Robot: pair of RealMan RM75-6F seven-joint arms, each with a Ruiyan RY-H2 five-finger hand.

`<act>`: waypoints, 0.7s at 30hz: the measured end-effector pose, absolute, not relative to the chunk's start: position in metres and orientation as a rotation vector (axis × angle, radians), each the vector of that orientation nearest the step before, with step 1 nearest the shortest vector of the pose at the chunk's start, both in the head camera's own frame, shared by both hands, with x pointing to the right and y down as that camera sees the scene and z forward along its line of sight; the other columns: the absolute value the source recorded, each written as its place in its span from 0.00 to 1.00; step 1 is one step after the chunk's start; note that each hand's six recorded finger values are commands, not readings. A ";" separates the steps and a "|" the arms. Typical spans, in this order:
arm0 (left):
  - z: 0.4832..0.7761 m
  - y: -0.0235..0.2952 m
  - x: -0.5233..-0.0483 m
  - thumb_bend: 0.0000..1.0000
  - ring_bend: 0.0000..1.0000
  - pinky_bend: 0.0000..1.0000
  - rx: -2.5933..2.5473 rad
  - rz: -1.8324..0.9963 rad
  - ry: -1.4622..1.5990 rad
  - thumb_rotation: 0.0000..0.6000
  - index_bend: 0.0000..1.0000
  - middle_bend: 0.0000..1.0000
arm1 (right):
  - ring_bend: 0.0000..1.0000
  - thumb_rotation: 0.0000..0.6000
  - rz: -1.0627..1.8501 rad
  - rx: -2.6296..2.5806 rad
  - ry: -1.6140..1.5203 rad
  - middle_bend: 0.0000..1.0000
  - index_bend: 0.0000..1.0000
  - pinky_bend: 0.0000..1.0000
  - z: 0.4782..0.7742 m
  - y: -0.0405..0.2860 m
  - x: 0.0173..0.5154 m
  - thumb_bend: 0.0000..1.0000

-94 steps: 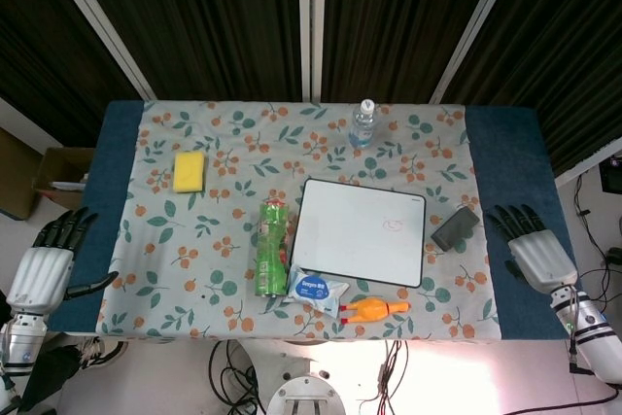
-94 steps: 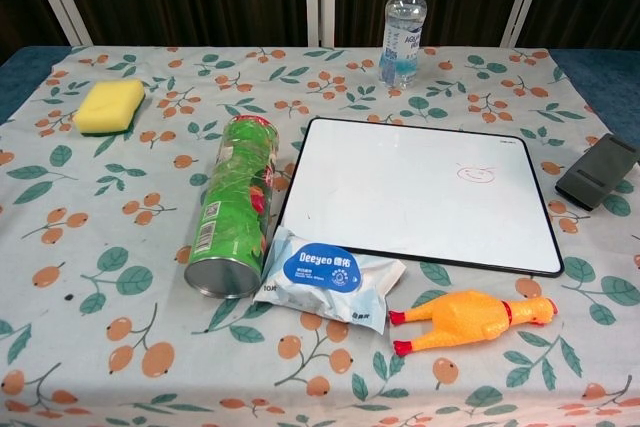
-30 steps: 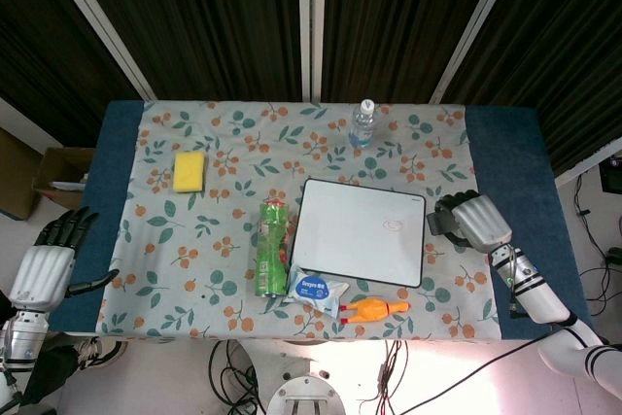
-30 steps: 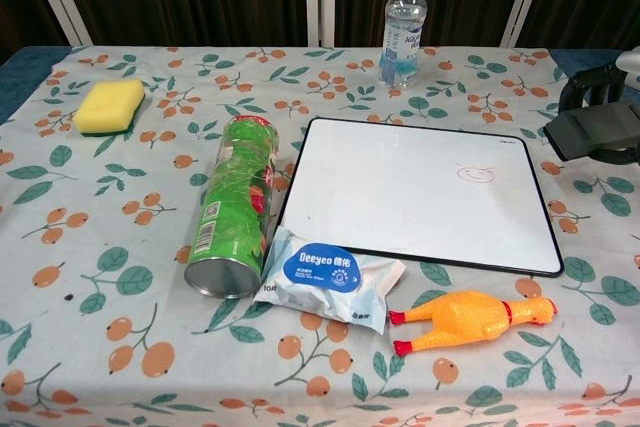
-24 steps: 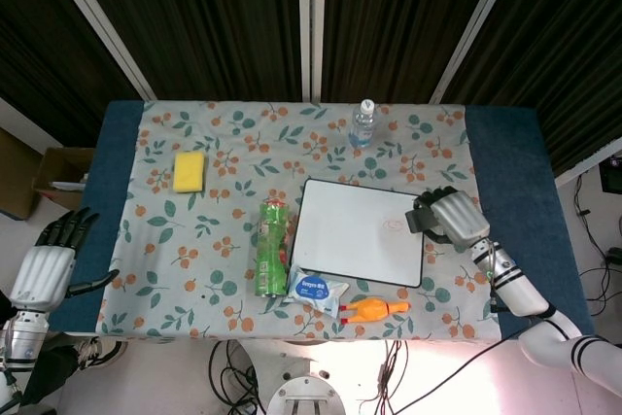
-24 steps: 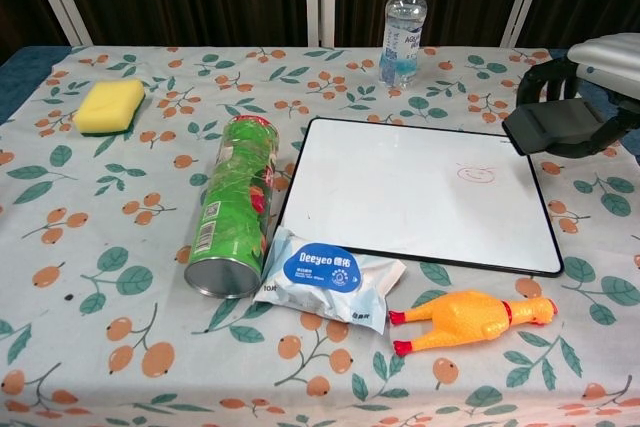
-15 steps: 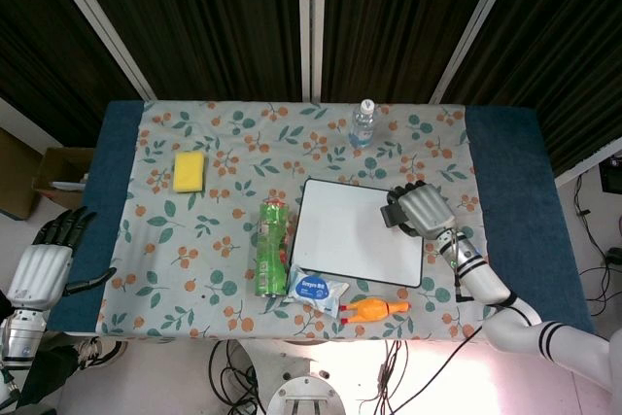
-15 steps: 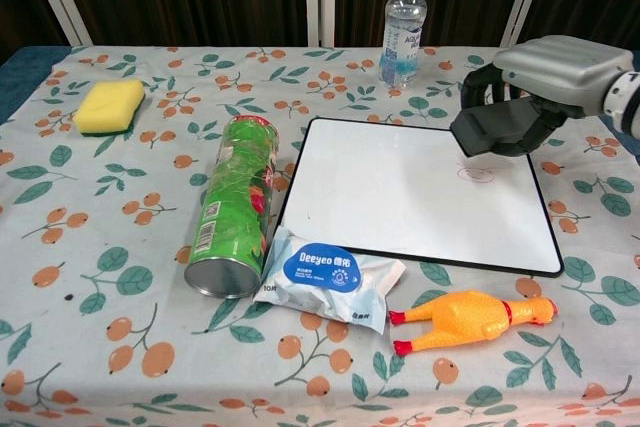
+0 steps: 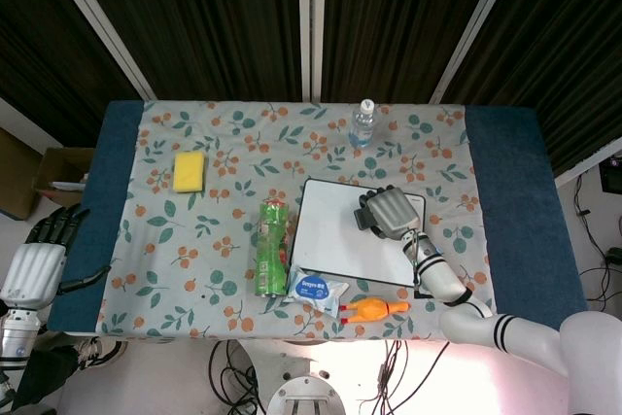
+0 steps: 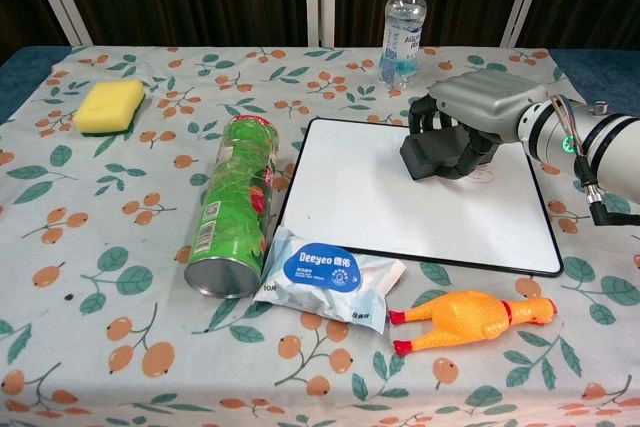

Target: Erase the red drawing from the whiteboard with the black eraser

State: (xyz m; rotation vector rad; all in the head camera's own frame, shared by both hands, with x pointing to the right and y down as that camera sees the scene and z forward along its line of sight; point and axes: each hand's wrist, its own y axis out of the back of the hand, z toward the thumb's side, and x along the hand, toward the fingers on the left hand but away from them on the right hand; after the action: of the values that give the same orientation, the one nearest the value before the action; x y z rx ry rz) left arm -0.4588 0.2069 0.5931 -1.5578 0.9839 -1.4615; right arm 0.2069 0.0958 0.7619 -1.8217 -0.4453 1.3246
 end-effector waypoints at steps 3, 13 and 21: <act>0.592 0.207 -0.461 0.02 0.05 0.15 -1.554 -1.465 0.988 0.00 0.09 0.07 | 0.60 1.00 1.335 -1.818 -0.437 0.63 0.83 0.69 0.764 0.097 0.208 0.43; 0.596 0.207 -0.459 0.02 0.05 0.15 -1.567 -1.468 0.975 0.00 0.09 0.07 | 0.61 1.00 1.347 -1.839 -0.416 0.64 0.83 0.69 0.762 0.109 0.213 0.43; 0.599 0.207 -0.454 0.02 0.05 0.15 -1.577 -1.463 0.963 0.00 0.09 0.07 | 0.61 1.00 1.361 -1.892 -0.429 0.64 0.83 0.70 0.756 0.125 0.223 0.43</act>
State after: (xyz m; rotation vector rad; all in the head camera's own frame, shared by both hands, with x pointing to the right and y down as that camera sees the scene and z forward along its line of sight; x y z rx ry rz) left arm -0.4535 0.2069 0.5987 -1.5771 0.9628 -1.4629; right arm 0.2231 0.1247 0.7563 -1.8921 -0.4290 1.3610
